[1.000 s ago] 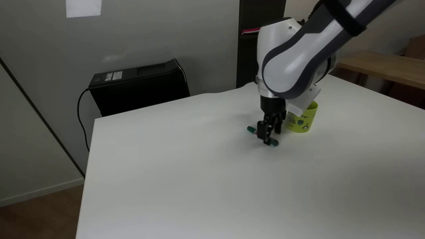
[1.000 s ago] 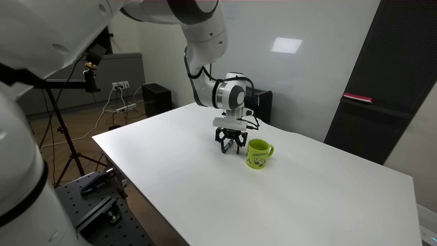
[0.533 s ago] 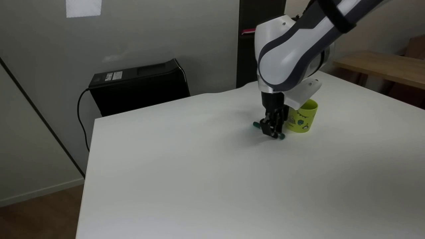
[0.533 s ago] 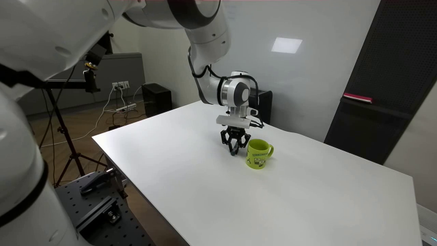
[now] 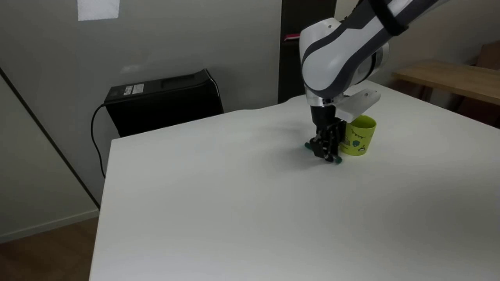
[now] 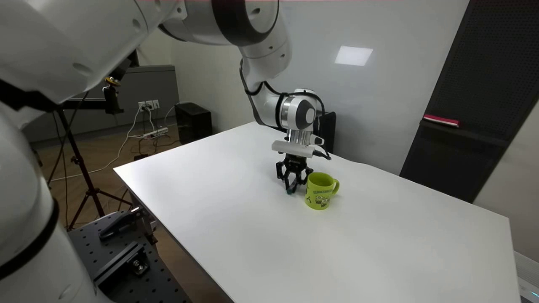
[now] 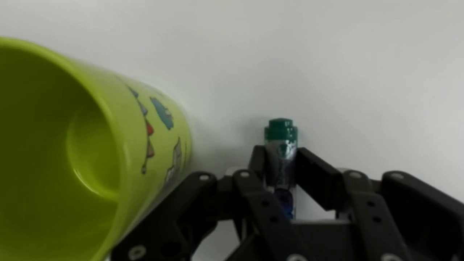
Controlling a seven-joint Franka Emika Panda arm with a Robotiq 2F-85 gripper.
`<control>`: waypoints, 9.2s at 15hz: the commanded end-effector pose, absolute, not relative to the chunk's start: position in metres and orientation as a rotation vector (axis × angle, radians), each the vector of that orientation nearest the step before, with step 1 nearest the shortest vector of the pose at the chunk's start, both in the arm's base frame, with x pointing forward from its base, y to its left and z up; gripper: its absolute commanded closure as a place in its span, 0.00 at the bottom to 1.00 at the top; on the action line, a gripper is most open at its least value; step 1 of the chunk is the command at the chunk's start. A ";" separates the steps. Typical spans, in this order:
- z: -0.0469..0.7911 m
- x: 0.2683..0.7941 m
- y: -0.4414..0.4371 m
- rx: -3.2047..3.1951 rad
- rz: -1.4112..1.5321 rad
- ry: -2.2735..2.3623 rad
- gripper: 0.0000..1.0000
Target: Pick up the pen from the table and put it in the cup.
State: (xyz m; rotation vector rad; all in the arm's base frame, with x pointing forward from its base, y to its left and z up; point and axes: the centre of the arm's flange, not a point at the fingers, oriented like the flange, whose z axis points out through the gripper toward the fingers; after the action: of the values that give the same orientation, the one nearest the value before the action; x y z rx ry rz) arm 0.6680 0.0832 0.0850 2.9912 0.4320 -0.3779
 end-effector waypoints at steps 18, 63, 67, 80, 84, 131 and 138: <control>0.196 0.726 0.058 3.004 -0.222 0.334 0.93; 0.178 0.660 -0.089 3.198 -1.302 -0.521 0.93; 0.164 0.658 -0.098 3.200 -1.322 -0.538 0.93; 0.152 0.664 -0.108 3.235 -1.255 -0.444 0.93; 0.171 0.682 -0.114 3.289 -1.110 -0.406 0.93; 0.141 0.658 -0.105 3.300 -1.438 -0.845 0.93; 0.130 0.653 -0.120 3.280 -1.456 -0.884 0.93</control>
State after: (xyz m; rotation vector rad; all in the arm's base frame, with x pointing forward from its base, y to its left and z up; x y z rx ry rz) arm 0.6571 -0.1163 0.1259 3.3010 -0.8193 -1.4405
